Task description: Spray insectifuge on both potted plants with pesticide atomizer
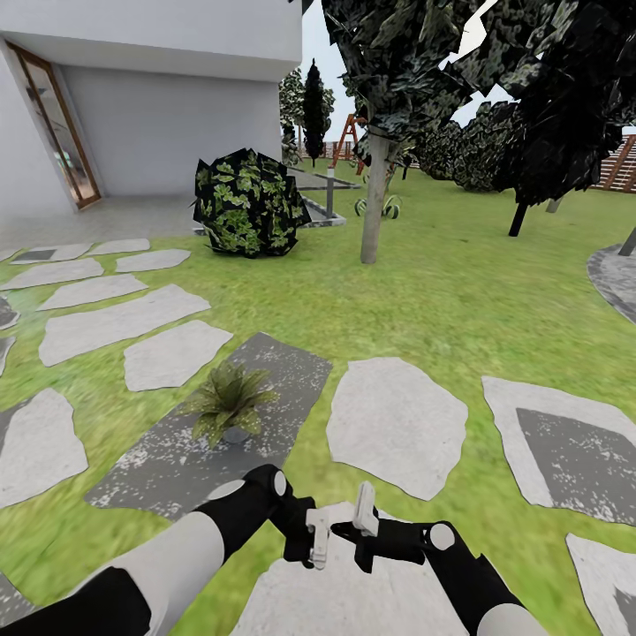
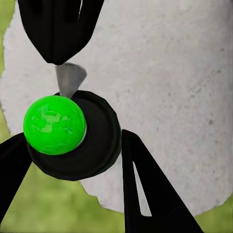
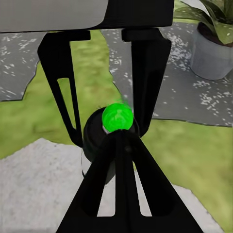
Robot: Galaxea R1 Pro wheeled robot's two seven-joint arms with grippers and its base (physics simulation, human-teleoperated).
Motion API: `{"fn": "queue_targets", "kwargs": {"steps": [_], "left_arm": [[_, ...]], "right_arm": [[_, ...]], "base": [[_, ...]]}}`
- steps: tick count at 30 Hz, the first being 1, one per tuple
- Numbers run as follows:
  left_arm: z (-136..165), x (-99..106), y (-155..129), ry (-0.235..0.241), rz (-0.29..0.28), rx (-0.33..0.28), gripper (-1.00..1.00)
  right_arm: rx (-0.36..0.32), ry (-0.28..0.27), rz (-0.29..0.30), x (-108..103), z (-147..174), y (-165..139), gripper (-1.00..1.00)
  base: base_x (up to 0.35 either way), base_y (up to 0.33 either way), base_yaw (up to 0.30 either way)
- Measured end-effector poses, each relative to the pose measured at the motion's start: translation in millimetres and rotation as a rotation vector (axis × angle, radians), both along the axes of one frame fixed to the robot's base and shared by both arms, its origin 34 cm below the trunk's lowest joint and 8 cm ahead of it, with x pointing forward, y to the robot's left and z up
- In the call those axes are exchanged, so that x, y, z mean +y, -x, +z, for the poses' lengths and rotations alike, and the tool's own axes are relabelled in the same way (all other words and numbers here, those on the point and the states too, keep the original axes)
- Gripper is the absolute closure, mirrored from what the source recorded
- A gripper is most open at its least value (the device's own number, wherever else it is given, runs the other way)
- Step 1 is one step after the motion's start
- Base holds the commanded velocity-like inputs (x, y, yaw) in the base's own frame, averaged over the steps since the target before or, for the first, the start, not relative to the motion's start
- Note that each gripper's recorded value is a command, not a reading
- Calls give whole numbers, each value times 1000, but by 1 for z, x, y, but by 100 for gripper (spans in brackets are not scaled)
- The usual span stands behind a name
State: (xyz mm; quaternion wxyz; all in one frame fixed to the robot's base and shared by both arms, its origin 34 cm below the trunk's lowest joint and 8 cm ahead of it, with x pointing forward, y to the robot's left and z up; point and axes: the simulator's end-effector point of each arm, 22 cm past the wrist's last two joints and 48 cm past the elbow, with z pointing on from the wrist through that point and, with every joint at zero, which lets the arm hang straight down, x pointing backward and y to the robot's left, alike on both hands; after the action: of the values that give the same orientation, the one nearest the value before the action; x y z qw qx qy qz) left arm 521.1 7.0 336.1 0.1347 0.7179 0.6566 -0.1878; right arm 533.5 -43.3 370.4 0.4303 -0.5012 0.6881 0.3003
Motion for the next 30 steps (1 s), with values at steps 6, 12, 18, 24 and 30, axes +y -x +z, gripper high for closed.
{"fn": "queue_targets", "kwargs": {"steps": [6, 12, 18, 24, 30], "left_arm": [[1, -3, 1, 4, -3, 0, 100], [1, -4, 1, 5, -4, -1, 100], [3, -6, 0, 10, -6, -3, 100], [4, -9, 1, 15, -8, -2, 100], [3, -9, 1, 14, -7, 0, 100]], "right_arm": [[0, 0, 0, 0, 0, 0, 100], [0, 0, 0, 0, 0, 0, 100], [0, 0, 0, 0, 0, 0, 100], [0, 0, 0, 0, 0, 0, 100], [0, 0, 0, 0, 0, 0, 100]], "base": [[0, 0, 0], [0, 0, 0], [0, 0, 0], [0, 0, 0], [0, 0, 0]]}}
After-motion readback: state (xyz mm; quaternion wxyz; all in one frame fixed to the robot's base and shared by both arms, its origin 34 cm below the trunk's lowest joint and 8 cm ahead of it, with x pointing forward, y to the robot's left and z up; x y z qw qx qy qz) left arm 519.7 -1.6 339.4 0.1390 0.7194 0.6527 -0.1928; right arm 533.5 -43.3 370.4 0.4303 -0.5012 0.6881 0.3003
